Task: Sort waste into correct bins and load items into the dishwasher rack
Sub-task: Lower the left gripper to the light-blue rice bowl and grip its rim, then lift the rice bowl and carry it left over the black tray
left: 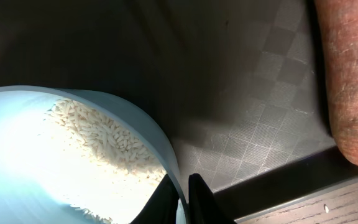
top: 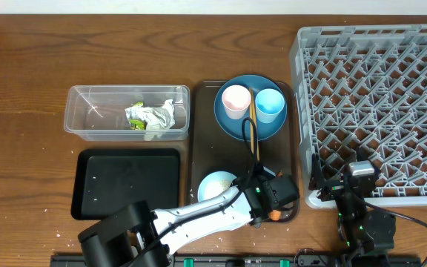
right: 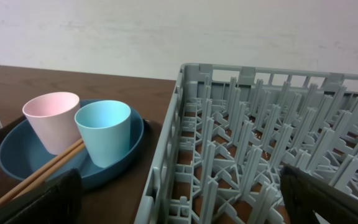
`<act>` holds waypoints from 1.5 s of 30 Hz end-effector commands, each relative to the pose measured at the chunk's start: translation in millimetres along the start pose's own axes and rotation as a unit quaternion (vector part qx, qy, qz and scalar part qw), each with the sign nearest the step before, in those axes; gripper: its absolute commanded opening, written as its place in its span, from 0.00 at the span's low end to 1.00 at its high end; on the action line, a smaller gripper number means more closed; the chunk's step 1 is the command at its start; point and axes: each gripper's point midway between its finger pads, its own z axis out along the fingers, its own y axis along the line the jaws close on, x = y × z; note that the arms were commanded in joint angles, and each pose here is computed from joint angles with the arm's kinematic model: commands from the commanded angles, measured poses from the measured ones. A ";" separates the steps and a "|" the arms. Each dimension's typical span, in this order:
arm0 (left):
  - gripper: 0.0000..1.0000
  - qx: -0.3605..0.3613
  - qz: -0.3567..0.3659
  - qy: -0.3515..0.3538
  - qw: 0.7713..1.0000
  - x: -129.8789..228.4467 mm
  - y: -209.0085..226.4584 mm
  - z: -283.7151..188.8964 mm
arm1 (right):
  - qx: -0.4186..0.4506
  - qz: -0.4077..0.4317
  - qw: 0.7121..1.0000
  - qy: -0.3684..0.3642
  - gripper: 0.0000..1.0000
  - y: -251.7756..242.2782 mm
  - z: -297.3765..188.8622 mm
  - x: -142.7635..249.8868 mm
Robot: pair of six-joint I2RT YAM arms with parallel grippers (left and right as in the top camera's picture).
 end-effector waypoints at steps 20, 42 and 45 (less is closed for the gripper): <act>0.06 0.019 0.017 -0.052 0.998 -28.9 13.0 -37.6 | 0.001 -0.006 1.000 0.003 0.99 -0.2 0.1 1.8; 0.06 0.064 -0.248 -0.038 0.966 -12.0 165.3 -104.6 | 0.001 -0.006 1.000 0.003 0.99 -0.2 0.1 1.8; 0.06 0.055 -0.266 -0.022 0.962 -2.7 184.8 -99.4 | 0.001 -0.006 1.000 0.003 0.99 -0.2 0.1 1.8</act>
